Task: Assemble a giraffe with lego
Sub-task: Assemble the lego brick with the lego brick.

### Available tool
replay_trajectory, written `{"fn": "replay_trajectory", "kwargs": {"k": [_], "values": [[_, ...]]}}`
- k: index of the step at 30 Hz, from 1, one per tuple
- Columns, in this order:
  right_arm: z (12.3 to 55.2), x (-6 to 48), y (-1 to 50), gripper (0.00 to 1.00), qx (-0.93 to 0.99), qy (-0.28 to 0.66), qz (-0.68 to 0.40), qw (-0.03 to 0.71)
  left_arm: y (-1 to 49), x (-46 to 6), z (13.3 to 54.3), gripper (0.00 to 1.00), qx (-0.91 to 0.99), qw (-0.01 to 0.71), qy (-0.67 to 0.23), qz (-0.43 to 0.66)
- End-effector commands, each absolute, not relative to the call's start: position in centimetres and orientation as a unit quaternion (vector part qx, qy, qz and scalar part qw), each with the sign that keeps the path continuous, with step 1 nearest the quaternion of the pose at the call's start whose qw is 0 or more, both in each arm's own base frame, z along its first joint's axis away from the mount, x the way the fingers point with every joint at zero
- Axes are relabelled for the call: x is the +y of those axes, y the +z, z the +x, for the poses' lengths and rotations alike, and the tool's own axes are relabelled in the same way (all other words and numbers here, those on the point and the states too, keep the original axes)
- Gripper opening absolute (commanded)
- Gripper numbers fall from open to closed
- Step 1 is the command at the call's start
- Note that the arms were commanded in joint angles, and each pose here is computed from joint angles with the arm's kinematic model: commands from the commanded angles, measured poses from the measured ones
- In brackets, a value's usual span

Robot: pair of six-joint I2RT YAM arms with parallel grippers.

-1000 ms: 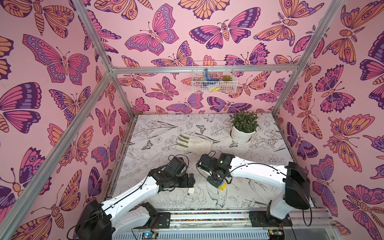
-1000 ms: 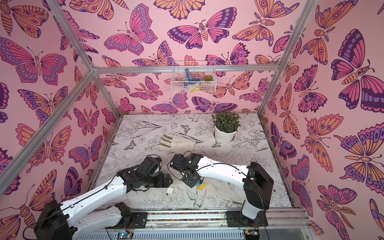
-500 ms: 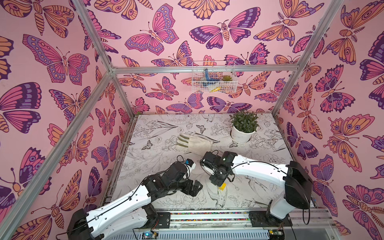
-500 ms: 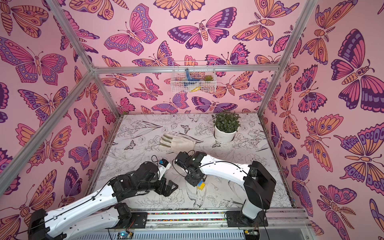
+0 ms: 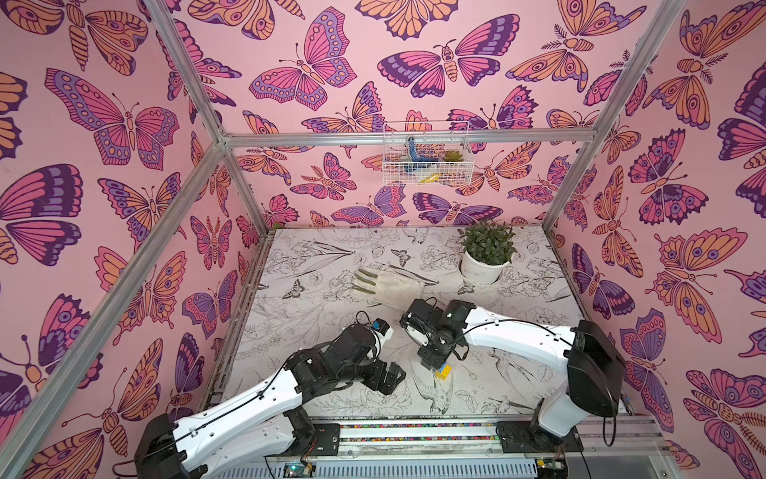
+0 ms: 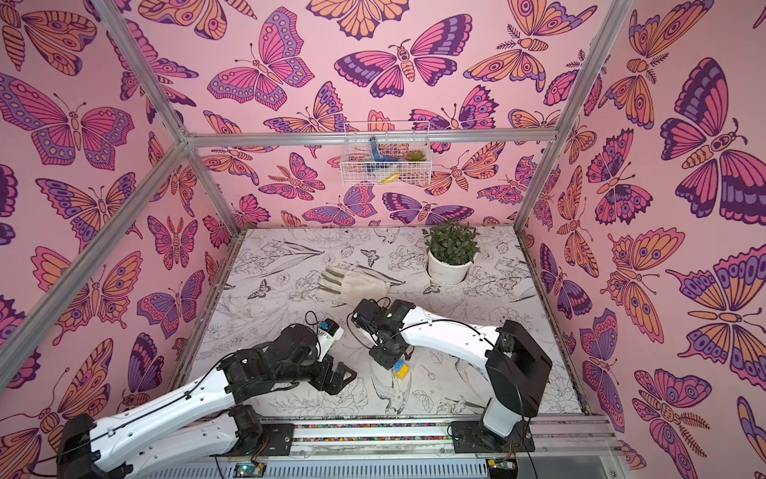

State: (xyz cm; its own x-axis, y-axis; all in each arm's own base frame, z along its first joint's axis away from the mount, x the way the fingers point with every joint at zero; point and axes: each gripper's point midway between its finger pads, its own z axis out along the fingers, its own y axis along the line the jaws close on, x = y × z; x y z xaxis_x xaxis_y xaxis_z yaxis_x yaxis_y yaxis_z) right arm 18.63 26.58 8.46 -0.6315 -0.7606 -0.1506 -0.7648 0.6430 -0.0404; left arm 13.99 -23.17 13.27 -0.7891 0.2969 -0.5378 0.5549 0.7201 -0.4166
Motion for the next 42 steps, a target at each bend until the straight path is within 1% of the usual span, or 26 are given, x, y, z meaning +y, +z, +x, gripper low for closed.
{"fn": "replay_trajectory", "kwargs": {"k": [1, 11, 27, 32, 42], "values": [[18.7, 26.8, 8.4, 0.18, 0.905, 0.023, -0.418, 0.074, 13.4, -23.4, 13.9, 1.00, 0.895, 0.229, -0.290, 0.250], [18.6, 26.9, 7.6, 0.17, 0.908, 0.028, -0.413, 0.061, 15.0, -24.0, 13.7, 1.00, 0.879, 0.250, -0.296, 0.279], [17.8, 26.1, 5.2, 0.17, 0.914, 0.024, -0.403, 0.037, 15.0, -24.2, 13.7, 1.00, 0.880, 0.245, -0.293, 0.282], [17.4, 25.9, 4.4, 0.17, 0.915, 0.026, -0.403, 0.020, 15.0, -24.2, 13.7, 1.00, 0.881, 0.244, -0.293, 0.280], [16.6, 24.7, 3.4, 0.16, 0.913, -0.006, -0.406, -0.033, 14.7, -23.9, 14.2, 1.00, 0.885, 0.250, -0.282, 0.272]]}}
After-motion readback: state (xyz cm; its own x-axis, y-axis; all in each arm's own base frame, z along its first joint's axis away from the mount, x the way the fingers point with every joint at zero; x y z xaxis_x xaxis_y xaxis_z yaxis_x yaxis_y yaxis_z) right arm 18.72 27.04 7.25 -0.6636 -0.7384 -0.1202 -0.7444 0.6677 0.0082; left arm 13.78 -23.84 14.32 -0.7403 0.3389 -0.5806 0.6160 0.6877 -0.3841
